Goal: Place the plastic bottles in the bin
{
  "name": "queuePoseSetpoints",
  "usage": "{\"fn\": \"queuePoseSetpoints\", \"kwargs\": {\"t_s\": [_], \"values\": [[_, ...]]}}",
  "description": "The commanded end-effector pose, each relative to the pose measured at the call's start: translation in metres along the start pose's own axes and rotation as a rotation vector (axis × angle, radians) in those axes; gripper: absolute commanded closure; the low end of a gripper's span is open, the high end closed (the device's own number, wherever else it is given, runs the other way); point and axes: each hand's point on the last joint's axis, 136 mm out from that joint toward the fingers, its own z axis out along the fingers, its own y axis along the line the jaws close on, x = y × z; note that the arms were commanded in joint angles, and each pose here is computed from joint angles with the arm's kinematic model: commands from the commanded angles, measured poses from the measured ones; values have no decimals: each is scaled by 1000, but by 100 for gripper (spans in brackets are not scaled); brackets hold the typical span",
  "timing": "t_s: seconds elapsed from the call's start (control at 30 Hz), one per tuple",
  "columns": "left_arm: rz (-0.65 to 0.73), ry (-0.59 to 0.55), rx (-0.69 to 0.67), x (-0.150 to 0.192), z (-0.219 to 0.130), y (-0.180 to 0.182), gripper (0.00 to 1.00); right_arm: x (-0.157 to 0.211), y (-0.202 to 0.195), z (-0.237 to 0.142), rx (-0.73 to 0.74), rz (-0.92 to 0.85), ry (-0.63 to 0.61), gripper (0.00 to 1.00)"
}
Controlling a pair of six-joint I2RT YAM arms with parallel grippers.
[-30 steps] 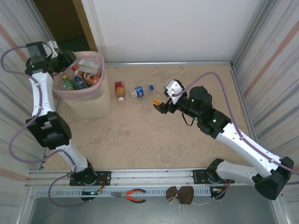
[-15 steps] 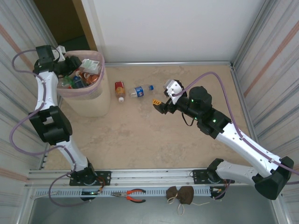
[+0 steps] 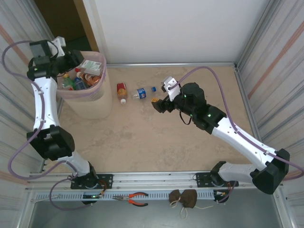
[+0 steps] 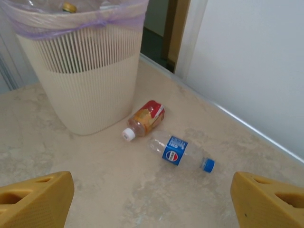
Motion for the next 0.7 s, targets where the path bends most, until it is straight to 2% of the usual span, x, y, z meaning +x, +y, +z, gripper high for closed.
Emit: {"fn": "queuePoseSetpoints", "kwargs": {"t_s": [0.0,0.2,0.3,0.5,0.67], "values": [[133,20,-17,16,-7,-39,61,-14,-17,-5,57,91,-21,16],[332,53,-89,51,9,-96,59,-9,-38,-12,114,165,-14,17],[411,80,-137,73,22,-113,59,-7,-46,-17,135,196,-16,17],[507,167,-246,123,54,-120,59,-3,-53,-25,156,209,-24,17],[559,258,-319,173,85,-110,58,1,-54,-27,161,214,-20,17]]}}
